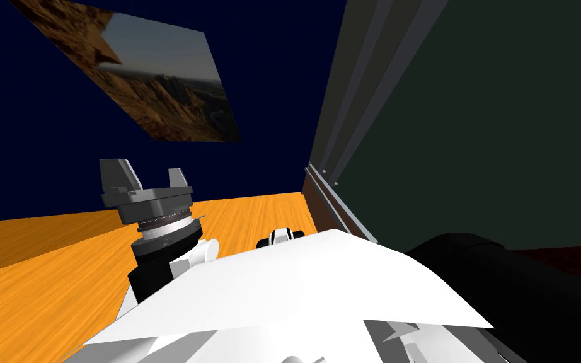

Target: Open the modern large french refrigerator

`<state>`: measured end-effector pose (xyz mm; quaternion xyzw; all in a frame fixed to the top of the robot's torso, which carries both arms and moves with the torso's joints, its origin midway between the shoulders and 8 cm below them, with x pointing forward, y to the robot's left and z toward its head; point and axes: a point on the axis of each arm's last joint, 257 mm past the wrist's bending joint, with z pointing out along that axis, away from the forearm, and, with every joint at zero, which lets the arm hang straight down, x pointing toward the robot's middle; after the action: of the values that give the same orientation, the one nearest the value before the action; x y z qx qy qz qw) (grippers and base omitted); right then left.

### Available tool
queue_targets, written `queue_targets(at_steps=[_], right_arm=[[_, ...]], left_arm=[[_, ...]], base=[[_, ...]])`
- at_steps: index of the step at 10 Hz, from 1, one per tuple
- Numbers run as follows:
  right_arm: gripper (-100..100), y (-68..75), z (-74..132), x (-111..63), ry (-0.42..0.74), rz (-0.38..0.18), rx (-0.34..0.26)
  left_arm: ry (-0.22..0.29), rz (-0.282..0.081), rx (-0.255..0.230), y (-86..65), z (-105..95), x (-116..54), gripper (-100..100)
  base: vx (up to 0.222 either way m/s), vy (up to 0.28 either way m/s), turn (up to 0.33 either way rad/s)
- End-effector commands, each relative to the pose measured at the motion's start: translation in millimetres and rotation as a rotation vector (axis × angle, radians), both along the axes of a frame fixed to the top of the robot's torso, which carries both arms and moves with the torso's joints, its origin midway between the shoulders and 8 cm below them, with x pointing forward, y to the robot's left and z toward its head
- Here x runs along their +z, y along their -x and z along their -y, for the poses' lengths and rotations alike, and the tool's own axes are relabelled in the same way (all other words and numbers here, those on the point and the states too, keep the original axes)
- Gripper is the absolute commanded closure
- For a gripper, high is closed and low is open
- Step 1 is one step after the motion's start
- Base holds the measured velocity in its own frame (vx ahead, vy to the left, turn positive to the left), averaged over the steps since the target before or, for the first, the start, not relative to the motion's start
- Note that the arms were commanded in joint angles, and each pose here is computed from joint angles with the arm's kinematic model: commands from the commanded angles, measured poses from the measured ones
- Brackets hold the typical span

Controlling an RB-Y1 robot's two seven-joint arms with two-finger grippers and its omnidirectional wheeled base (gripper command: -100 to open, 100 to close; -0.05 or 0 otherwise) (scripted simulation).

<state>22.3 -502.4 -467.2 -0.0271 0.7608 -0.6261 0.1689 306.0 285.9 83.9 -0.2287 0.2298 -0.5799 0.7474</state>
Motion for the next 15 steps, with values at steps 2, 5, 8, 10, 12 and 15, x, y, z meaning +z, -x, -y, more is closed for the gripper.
queue_targets(at_steps=[2, 5, 8, 10, 12, 15], right_arm=[[-100, 3.4, -3, 13.6, 0.094, -0.046, 0.05], [-100, 2.7, -15, 26.2, 0.176, -0.082, 0.109], [-100, 1.1, -30, 34.3, 0.232, -0.106, 0.16], [-100, -0.9, -46, 38.4, 0.264, -0.117, 0.197], [-100, -1.8, -55, 39.0, 0.271, -0.119, 0.21], [-100, -2.4, -62, 39.4, 0.272, -0.121, 0.217]], left_arm=[[0.0, 0.0, 0.0, 0.0, 0.0, 0.0, 0], [0.0, 0.0, 0.0, 0.0, 0.0, 0.0, 0], [0.0, 0.0, 0.0, 0.0, 0.0, 0.0, 0], [0.0, 0.0, 0.0, 0.0, 0.0, 0.0, 0], [0.0, 0.0, 0.0, 0.0, -0.1, -0.1, 0], [0.0, 0.0, 0.0, 0.0, -0.1, -0.1, 0]], base=[[-0.037, -0.025, 0.143], [-0.036, -0.02, 0.145], [-0.052, -0.027, 0.174], [-0.033, -0.013, 0.134], [-0.025, -0.008, 0.072], [-0.015, -0.005, 0.05]])
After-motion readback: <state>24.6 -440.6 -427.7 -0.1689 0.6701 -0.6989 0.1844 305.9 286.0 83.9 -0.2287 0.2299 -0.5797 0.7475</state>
